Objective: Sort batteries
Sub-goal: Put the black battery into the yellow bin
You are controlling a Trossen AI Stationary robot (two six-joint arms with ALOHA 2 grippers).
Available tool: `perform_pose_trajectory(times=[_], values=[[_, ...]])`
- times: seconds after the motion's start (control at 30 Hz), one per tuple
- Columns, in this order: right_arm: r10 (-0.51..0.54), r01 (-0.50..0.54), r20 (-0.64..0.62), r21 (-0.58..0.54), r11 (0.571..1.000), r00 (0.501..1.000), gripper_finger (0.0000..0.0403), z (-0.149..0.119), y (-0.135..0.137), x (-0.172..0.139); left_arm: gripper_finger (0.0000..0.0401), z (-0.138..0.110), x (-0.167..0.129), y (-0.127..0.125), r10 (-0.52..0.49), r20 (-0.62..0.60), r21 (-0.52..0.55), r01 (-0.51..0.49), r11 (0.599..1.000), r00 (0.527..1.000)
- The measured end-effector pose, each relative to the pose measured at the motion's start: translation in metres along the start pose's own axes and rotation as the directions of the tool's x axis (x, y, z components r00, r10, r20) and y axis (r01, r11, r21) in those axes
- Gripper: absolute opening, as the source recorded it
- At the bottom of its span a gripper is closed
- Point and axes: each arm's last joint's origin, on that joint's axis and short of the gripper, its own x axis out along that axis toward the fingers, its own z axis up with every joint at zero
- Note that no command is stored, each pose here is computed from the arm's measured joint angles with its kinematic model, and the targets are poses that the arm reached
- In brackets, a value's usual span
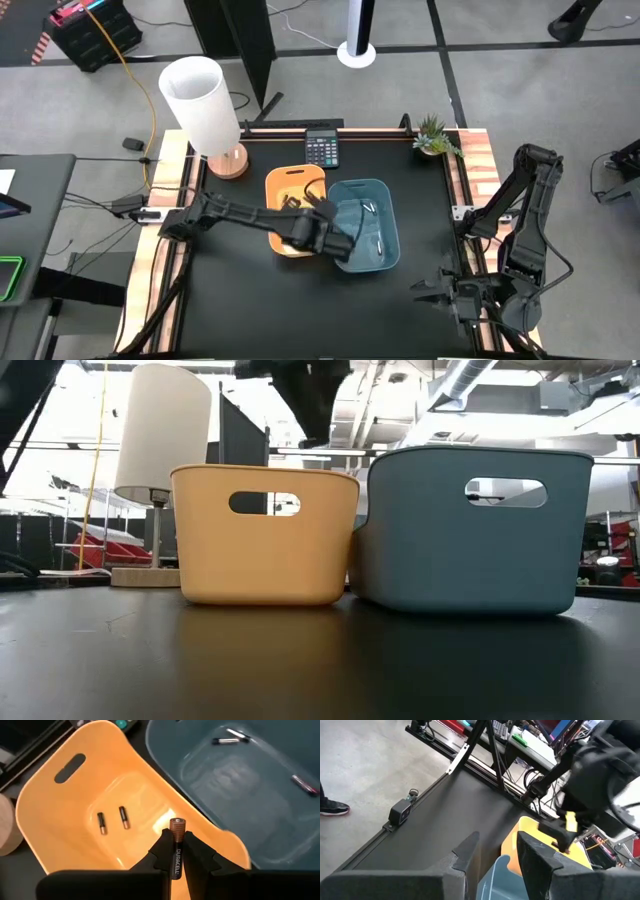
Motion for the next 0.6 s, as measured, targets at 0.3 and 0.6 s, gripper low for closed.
perform_pose_trajectory(times=[0.3, 0.6], values=[[-0.001, 0.001, -0.031, 0.02, 1.0, 1.0, 0.0141, -0.005, 0.0, 0.0, 0.002, -0.009, 0.031, 0.016, 0.108, -0.089, -0.053, -0.113, 0.992, 0.99], [-0.001, 0.002, -0.031, 0.024, 1.0, 1.0, 0.0141, -0.005, 0.0, 0.0, 0.002, -0.034, 0.044, 0.042, -0.039, -0.016, -0.162, 0.036, 0.986, 0.999]])
